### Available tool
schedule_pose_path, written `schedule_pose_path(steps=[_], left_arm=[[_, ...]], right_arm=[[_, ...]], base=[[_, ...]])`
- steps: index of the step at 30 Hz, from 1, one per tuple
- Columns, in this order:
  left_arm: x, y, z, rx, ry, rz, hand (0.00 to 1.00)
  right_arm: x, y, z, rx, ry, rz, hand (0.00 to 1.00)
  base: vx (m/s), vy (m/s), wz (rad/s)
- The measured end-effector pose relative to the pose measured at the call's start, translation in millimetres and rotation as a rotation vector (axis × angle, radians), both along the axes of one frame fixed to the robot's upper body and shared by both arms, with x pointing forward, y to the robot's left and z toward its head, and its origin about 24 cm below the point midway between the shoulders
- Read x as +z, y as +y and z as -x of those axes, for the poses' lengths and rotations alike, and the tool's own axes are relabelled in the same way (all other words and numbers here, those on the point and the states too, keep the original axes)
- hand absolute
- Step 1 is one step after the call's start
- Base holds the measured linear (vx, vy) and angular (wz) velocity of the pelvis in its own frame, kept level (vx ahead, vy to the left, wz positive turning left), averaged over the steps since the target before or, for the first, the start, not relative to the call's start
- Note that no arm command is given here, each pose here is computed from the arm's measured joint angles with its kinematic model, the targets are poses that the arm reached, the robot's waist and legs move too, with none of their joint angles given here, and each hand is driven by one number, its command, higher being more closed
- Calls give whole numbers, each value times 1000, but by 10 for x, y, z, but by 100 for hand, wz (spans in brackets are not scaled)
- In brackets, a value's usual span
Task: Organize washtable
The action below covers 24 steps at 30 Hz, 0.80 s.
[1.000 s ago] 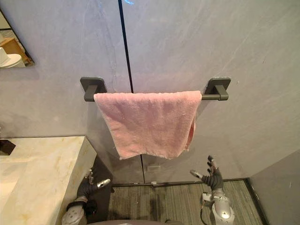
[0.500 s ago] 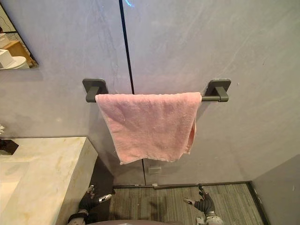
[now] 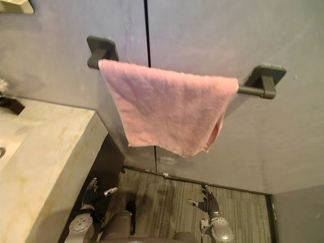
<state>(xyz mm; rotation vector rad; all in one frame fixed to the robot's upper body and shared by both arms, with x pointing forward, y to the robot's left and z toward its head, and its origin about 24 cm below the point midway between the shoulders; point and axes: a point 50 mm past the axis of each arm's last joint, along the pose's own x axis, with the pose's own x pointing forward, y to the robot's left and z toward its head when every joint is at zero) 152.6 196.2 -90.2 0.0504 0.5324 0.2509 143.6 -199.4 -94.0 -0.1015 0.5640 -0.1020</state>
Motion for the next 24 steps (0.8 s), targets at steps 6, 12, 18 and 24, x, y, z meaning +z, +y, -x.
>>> schedule_pose_path(steps=[6,12,18,24], left_arm=[[31,-157,-7,-30,-20,23,0],[31,-94,56,-32,-10,5,0],[-116,-52,1,-88,72,-34,0],[-270,234,361,-7,205,-72,0]], right_arm=[[-13,-81,49,-66,7,4,0],[-142,-141,200,-73,95,12,0],[-245,-233,168,-149,144,5,0],[-252,-182,124,-152,139,-10,0]], base=[[-385,-282,113],[-235,-60,82],[-152,160,110],[-178,157,5]])
